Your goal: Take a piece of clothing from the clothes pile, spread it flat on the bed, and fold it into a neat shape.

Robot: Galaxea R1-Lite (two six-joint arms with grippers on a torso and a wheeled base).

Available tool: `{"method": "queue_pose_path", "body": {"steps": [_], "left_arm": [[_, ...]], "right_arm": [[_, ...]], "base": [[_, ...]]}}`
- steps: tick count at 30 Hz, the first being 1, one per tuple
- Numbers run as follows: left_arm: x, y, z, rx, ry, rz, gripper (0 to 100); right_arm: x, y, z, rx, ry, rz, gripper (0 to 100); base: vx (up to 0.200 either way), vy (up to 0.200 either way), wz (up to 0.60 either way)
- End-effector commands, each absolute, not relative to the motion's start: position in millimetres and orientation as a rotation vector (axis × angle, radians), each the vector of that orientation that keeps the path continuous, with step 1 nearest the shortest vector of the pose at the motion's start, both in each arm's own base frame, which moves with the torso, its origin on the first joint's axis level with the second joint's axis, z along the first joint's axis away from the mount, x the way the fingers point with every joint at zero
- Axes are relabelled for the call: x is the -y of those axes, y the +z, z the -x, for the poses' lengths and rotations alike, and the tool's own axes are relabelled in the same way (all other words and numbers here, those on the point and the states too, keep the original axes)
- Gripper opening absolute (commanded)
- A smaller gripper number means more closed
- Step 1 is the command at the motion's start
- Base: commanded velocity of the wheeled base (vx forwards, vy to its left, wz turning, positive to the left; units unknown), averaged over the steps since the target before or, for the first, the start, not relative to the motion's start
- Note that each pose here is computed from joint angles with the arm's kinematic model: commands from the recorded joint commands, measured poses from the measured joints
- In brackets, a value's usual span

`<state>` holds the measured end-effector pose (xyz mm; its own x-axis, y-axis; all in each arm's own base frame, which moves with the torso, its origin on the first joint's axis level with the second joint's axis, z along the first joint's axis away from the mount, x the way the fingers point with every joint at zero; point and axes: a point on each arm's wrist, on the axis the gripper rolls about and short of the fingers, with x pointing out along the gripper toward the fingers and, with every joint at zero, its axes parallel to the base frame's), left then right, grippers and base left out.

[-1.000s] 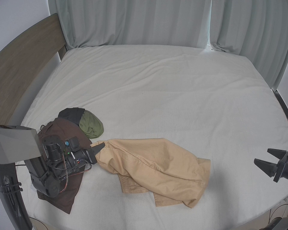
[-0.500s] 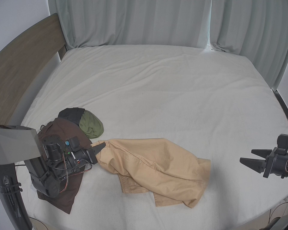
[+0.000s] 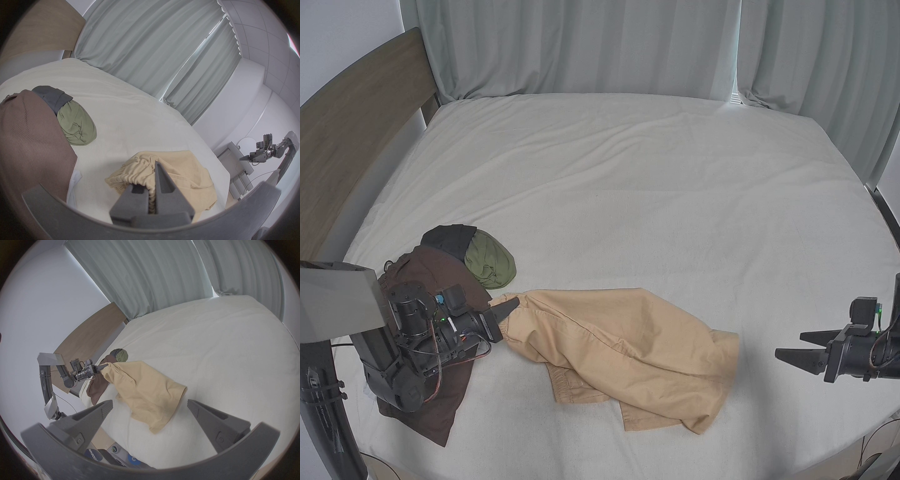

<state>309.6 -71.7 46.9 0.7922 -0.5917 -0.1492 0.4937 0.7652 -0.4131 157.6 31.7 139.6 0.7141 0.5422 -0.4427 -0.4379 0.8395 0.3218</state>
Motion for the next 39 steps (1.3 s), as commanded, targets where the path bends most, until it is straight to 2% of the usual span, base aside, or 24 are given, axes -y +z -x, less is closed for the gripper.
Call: {"method": "queue_pose_path", "body": {"steps": [1,9,39], "left_arm": [[72.7,45.3,-309.1,-0.285,-0.600,0.368,0],[72.4,45.8,-309.8,-0.282,-0.600,0.368,0],[70.2,43.5,-311.7,-0.285,-0.591,0.369,0]], "right_arm": [[-34.4,112.7,-165.8,-0.664,0.577,-0.227,100],[-36.2,98.7,-176.2,-0.736,0.594,-0.252,100],[-45.0,38.0,-224.4,-0.798,0.565,-0.375,100]], "base": [[0.000,0.000,0.00],[0.000,0.000,0.00],[0.000,0.000,0.00]]}}
